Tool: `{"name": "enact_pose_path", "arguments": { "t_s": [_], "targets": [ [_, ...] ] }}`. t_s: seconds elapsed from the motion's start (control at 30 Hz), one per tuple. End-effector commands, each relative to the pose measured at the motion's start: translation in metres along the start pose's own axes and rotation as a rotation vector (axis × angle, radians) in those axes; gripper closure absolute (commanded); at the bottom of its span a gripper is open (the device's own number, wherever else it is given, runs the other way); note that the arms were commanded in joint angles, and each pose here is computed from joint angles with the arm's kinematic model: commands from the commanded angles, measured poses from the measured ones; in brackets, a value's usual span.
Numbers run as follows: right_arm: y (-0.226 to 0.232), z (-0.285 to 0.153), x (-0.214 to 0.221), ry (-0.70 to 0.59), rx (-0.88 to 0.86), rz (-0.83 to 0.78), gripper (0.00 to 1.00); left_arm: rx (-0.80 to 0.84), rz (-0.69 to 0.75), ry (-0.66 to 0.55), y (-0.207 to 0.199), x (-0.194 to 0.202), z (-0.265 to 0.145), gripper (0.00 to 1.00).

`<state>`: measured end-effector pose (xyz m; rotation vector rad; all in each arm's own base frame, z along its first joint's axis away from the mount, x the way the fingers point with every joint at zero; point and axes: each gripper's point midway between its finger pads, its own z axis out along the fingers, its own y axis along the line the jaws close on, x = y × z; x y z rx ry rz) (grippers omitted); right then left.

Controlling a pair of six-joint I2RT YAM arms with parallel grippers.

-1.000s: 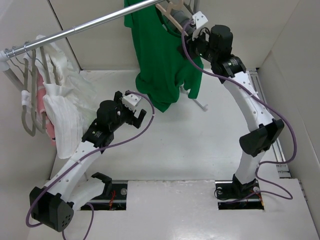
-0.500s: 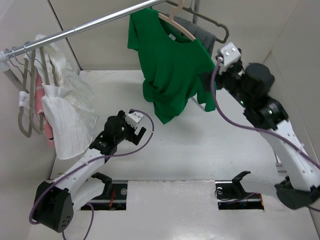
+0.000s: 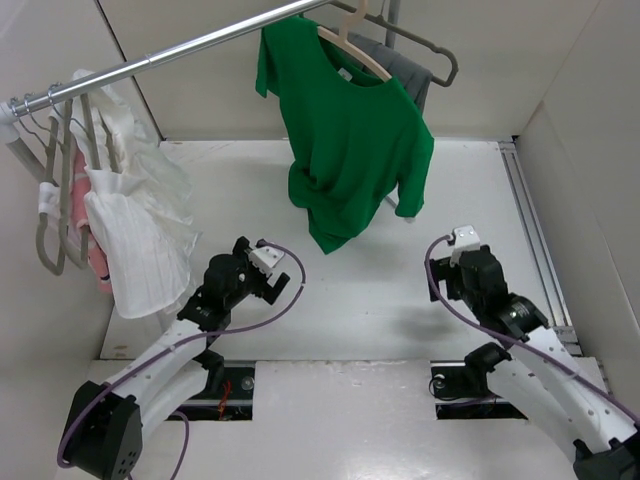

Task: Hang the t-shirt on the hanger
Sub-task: Hang the hanger with tshirt onto the clothesline

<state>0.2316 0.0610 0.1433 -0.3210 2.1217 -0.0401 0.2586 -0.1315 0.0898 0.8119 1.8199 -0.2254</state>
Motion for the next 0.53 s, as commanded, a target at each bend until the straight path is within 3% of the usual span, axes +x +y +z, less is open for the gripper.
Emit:
{"name": "enact_pose_path", "arguments": {
  "t_s": [0.0, 0.5],
  "targets": [
    [-0.009, -0.012, -0.016, -0.132, 0.053, 0.196, 0.00, 0.027, 0.031, -0.111, -0.003, -0.023, 0.000, 0.00],
    [-0.004, -0.021, -0.008, -0.203, -0.002, 0.237, 0.00, -0.034, 0.040, -0.160, 0.015, -0.029, -0.010, 0.00]
  ]
}}
